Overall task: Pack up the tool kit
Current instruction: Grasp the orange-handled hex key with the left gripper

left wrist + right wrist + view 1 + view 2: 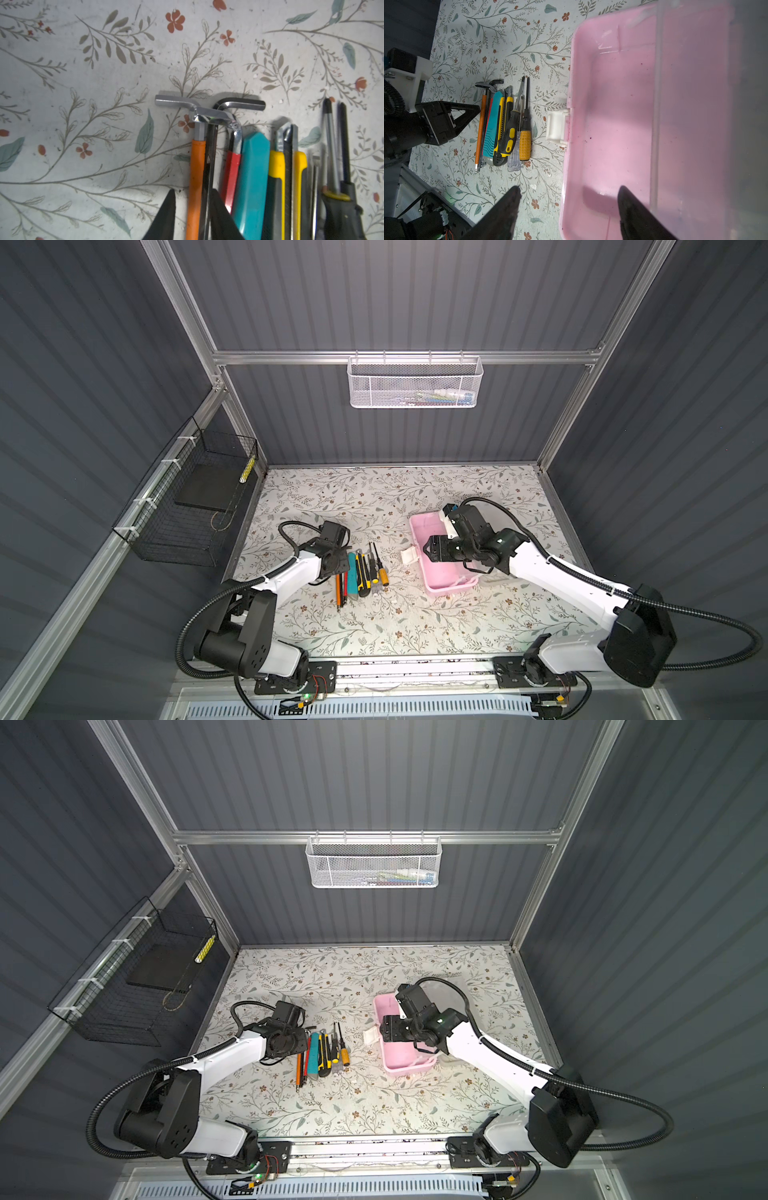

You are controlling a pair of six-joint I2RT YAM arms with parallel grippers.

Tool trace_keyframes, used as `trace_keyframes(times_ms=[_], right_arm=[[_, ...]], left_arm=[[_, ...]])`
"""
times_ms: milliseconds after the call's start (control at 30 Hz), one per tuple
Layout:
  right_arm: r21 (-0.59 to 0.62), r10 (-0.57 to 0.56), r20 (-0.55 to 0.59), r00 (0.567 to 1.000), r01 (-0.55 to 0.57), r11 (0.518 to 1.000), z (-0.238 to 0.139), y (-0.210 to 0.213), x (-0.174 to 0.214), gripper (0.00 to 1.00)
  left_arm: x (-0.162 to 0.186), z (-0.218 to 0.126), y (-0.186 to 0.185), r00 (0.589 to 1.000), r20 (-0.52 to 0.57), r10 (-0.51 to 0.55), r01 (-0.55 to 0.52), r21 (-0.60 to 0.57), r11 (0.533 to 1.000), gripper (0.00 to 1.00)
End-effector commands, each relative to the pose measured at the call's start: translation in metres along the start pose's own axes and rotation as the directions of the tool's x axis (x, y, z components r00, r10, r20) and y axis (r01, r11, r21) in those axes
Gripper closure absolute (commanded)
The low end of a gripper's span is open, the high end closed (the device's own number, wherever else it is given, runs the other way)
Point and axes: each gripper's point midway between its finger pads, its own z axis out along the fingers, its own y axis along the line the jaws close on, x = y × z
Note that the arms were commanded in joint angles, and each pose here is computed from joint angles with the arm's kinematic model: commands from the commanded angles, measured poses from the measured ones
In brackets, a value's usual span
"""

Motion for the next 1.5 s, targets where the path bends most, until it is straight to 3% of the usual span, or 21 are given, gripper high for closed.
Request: trace_keyframes(times_ms=[0,567,1067,1267,1467], right_arm=[[0.005,0.007,0.008,1.000,-0.007,1.000,0.001,-0.001,0.001,0.25],[0.012,0.011,-0.023,1.000,-0.010,1.000,0.013,-0.006,0.005,0.25],[-0.015,0.014,-0.031,0.999,-0.014,1.000,0.020,-0.003,0.003,0.24],[-0.047,0.021,-0.019,1.000,-0.021,0.999,0.013,0.003,-0.003,0.24],[-0.139,0.052,0.038,0.998,-0.046,0.989,-0.006,0.018,-0.021,0.24]], left_arm=[[0.009,0.006,0.004,1.000,-0.030,-0.004,0.003,-0.008,1.000,0.71],[0.013,0.018,0.008,0.997,-0.071,-0.004,0.001,-0.042,0.999,0.73],[0.010,0.022,0.008,0.995,-0.100,0.022,-0.030,-0.069,0.997,1.00],[-0.021,-0.019,0.005,0.999,0.035,0.039,-0.038,-0.037,0.999,1.00],[-0.059,-0.089,-0.033,0.986,0.158,-0.057,0.024,0.207,0.978,1.00]])
